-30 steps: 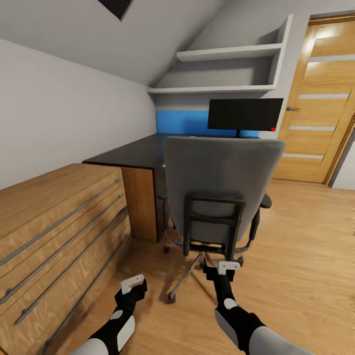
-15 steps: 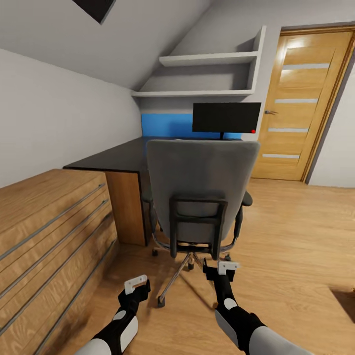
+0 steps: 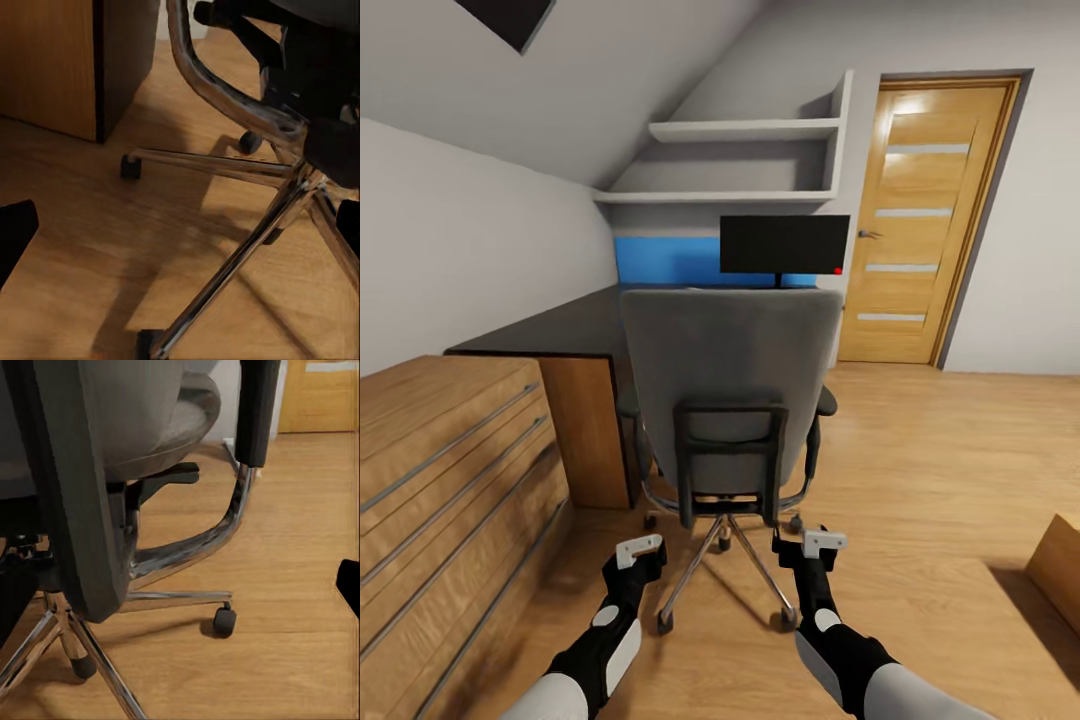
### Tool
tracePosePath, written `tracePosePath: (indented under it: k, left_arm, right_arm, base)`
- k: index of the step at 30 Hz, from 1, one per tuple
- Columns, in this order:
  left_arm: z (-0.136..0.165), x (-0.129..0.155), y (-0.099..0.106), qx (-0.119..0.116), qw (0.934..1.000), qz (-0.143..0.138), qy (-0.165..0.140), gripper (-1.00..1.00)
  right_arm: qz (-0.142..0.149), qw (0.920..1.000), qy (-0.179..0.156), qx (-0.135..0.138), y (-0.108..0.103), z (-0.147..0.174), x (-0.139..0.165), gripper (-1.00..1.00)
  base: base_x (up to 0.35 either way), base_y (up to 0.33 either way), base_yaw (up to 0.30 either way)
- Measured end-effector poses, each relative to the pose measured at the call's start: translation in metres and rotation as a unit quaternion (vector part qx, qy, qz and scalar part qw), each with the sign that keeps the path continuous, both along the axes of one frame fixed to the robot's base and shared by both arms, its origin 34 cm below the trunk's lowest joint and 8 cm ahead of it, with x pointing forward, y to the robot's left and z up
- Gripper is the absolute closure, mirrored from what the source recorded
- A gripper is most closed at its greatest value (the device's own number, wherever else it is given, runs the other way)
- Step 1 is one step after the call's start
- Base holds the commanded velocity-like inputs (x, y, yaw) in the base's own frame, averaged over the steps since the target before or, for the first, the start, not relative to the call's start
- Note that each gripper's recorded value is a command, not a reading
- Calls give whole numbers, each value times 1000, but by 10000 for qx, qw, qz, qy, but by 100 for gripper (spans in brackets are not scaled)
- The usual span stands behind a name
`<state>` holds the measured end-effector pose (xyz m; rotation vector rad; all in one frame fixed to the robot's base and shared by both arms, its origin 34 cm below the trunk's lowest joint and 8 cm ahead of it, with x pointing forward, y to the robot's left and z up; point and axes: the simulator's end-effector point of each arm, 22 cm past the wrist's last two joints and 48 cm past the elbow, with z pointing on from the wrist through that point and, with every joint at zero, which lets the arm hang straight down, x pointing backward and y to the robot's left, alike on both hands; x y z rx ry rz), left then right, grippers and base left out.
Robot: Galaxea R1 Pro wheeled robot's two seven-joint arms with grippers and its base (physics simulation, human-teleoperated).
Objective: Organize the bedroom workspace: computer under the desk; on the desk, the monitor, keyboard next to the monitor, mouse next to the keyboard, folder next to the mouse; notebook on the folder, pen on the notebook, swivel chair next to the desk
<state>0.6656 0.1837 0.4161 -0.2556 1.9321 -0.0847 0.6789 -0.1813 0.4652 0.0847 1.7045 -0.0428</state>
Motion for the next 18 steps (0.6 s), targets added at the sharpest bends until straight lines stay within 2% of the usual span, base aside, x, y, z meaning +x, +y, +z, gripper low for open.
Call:
tracePosePath:
  k: [4,11,14,15,18]
  left_arm:
    - [12,6,1,14,9999,-7,-144,-100]
    - [23,11,-10,170,9994,-212,-218,-100]
    - [21,12,-10,212,9994,-254,64,-100]
    - [22,14,-9,235,9991,-260,253,-100]
    - [34,21,-5,255,9986,-240,402,-100]
  right_arm:
    - [-3,10000,-17,-1,0,2,0,-100]
    - [-17,10000,13,-34,-2,0,-2,-100]
    - [-16,10000,17,-43,-3,0,-2,-100]
    - [-13,10000,19,-43,-2,0,-3,-100]
    - [-3,10000,19,-38,0,0,-3,-100]
  base:
    - [0,0,-190]
    - [0,0,-177]
    - [0,0,-85]
    - [0,0,-45]
    - [0,0,-22]
